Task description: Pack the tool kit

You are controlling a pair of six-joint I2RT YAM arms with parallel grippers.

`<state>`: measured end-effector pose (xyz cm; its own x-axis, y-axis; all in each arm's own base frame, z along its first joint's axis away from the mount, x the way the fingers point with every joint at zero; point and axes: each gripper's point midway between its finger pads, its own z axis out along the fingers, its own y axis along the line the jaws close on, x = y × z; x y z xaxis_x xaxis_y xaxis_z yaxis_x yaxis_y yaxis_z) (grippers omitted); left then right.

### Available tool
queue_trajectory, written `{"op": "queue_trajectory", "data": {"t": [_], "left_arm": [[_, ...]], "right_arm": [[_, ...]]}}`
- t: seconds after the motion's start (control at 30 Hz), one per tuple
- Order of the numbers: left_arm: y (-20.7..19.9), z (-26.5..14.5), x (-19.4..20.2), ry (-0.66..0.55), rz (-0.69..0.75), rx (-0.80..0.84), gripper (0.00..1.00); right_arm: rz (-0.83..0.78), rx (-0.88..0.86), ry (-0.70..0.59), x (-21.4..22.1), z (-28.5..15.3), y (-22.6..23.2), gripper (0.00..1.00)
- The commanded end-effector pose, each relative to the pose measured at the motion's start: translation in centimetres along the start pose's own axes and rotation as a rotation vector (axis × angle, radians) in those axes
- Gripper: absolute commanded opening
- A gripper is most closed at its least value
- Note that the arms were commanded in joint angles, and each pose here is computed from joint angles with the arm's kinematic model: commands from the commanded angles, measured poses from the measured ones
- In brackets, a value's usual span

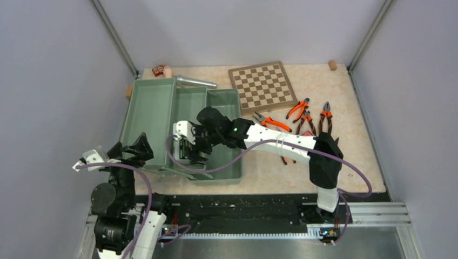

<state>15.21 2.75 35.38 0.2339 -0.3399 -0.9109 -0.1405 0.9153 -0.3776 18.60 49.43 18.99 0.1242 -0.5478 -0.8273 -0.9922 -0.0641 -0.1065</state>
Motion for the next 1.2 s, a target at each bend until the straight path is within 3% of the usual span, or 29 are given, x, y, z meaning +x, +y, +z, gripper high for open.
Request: {"op": "queue_trajectory", "data": {"t": [0.0, 0.37, 0.93, 1.17], "left_arm": [[-0.4, -0.4, -1.3, -0.044, -0.011, 0.023, 0.98], [-0.2, -0.6, -1.3, -0.047, -0.006, 0.018, 0.98], [-0.1, -1.1, -1.8, -0.057, -0.009, 0.019, 0.98], [-0.2, -1.3, -1.8, -0.058, -0.012, 0.025, 0.98]], "right_arm": [[-0.080, 0.013, -0.077, -3.8, -1.1, -0.4, 0.73], [-0.087, 0.036, -0.069, -4.0, -0.9, -0.7, 0.86], [-0.072, 0.039, -0.074, -5.3, -0.8, -1.1, 0.92], [-0.022, 0.231, -0.135, -7.6, -4.6, -3.6, 0.94]]}}
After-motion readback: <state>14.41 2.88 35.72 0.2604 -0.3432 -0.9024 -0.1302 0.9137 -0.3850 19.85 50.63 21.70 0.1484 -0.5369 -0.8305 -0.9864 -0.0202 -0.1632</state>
